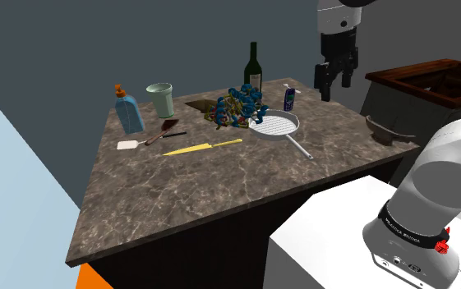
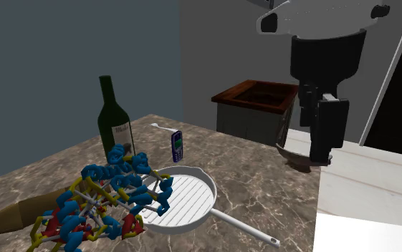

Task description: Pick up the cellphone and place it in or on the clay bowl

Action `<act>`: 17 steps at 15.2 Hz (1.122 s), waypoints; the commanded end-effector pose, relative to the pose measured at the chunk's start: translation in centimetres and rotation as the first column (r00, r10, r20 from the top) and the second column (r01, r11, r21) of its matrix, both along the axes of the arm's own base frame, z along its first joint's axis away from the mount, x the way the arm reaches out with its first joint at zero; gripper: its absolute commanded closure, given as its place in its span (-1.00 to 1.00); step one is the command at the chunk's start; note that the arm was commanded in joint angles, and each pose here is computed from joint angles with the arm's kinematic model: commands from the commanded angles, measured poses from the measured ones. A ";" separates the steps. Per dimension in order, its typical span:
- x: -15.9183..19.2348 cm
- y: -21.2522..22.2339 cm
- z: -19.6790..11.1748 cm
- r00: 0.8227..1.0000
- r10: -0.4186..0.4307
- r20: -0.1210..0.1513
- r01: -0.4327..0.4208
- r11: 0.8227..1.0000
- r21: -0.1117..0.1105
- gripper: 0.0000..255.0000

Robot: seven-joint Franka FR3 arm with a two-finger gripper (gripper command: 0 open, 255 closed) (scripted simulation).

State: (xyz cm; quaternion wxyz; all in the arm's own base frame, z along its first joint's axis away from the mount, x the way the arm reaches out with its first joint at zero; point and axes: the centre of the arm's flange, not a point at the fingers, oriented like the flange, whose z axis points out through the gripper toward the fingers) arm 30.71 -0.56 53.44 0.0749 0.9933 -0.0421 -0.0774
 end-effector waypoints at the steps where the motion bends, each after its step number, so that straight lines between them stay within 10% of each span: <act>1: 0.0 0.0 0.0 1.000 0.000 0.000 0.000 1.000 0.000 -1.00; 17: 12.1 -14.1 -7.4 0.989 0.068 0.135 -0.074 0.996 0.040 -1.00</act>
